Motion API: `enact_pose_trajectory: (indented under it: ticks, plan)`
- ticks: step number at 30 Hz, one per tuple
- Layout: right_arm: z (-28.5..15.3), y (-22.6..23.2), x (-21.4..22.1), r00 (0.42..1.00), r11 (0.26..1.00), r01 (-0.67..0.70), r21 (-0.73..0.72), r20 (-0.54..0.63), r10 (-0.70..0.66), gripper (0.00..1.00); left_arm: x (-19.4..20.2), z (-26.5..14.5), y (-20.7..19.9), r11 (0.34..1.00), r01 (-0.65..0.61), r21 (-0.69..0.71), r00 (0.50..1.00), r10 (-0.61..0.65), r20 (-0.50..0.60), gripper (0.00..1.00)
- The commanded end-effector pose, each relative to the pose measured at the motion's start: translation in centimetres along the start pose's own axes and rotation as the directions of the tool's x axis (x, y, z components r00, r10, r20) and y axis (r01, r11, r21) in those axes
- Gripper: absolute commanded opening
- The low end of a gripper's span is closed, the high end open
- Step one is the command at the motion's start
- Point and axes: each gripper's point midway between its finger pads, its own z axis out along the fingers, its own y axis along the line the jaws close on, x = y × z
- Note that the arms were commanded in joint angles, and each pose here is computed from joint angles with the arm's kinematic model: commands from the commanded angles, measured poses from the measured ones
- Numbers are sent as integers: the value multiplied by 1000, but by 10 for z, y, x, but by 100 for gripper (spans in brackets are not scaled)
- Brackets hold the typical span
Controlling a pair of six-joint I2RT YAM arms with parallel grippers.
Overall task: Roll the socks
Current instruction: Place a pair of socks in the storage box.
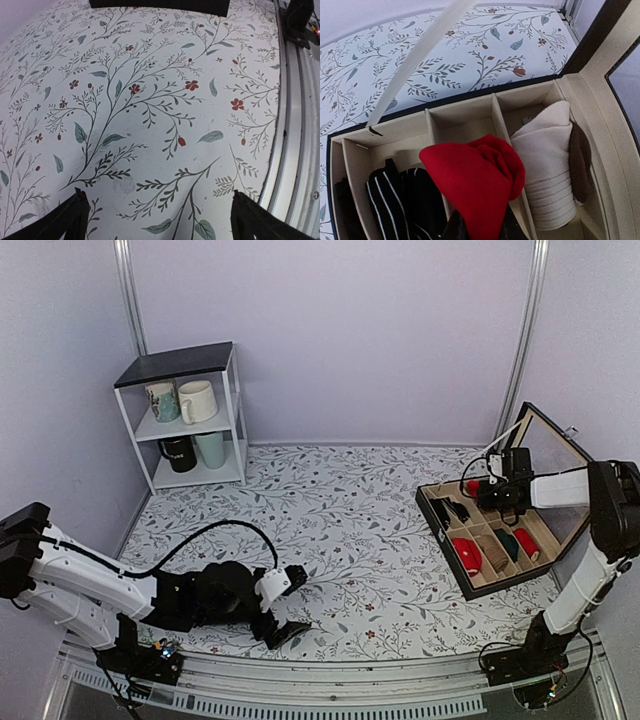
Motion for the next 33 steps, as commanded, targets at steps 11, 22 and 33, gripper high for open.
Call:
enact_pose_trajectory:
  ticks: [11, 22, 33]
  plan:
    - [34, -12, 23, 994, 1000, 4, -16, -112, -6, 0, 3, 1, 8, 1000, 3, -14, 1000, -2, 17, 100]
    - [42, -19, 56, 965, 1000, 9, 17, -264, -5, 14, 6, 1, 13, 1000, 1, -25, 1000, 0, 15, 100]
    - [19, -9, 22, 977, 999, -46, -23, -209, 40, 42, 5, 3, 16, 999, 6, -36, 1000, -5, 15, 99]
